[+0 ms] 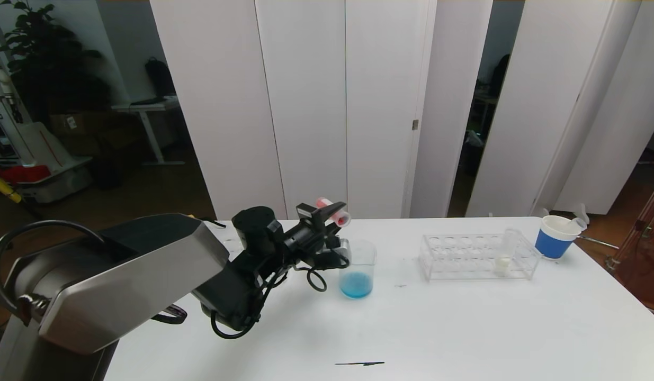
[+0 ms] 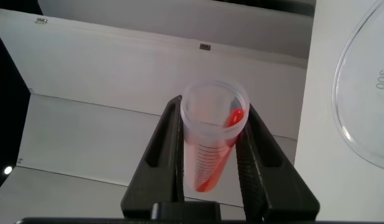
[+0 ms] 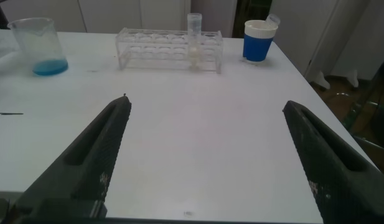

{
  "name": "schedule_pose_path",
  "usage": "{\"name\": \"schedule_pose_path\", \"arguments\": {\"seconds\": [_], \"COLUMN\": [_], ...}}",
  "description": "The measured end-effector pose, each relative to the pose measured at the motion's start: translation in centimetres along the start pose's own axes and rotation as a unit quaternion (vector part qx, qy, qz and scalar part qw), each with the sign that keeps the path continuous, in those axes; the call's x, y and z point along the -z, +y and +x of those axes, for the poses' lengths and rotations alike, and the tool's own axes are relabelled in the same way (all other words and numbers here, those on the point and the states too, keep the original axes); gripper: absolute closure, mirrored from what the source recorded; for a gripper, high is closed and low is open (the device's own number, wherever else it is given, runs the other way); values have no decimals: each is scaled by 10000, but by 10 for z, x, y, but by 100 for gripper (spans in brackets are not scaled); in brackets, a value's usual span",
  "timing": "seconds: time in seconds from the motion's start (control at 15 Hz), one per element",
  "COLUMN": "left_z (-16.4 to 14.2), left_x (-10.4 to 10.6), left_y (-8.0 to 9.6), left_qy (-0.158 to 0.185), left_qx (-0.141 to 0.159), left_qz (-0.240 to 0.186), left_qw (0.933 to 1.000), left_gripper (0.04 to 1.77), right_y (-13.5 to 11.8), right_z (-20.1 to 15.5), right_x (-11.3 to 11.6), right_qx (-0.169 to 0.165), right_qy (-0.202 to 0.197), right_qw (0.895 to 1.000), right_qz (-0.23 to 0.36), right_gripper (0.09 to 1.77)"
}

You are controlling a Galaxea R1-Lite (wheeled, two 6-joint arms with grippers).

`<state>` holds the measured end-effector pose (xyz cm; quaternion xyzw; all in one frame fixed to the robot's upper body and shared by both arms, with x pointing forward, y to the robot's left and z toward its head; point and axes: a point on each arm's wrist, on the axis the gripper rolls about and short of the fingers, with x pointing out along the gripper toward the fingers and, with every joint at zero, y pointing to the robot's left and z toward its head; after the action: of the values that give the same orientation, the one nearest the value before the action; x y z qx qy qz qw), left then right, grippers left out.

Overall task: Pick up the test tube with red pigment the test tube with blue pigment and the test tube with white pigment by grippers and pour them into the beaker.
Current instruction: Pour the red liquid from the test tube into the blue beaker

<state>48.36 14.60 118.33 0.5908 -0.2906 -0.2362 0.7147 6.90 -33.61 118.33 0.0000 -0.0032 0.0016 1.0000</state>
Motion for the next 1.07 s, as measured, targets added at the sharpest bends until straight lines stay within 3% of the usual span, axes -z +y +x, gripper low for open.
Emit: {"name": "schedule_pose_path", "arguments": {"seconds": [1.07], "left_z": [5], "left_x": [-2], "left_y": [-8], "left_qy": [56], "left_qx": [-45], "left_qz": [474], "left_qw": [9989], "left_gripper": [124], "right_y": [0], "right_z": [0], "right_x": [0], "right_qx": [-1], "right_qy": [2], "right_qw": [10000], "right_qz": [0], "right_gripper": [11]}}
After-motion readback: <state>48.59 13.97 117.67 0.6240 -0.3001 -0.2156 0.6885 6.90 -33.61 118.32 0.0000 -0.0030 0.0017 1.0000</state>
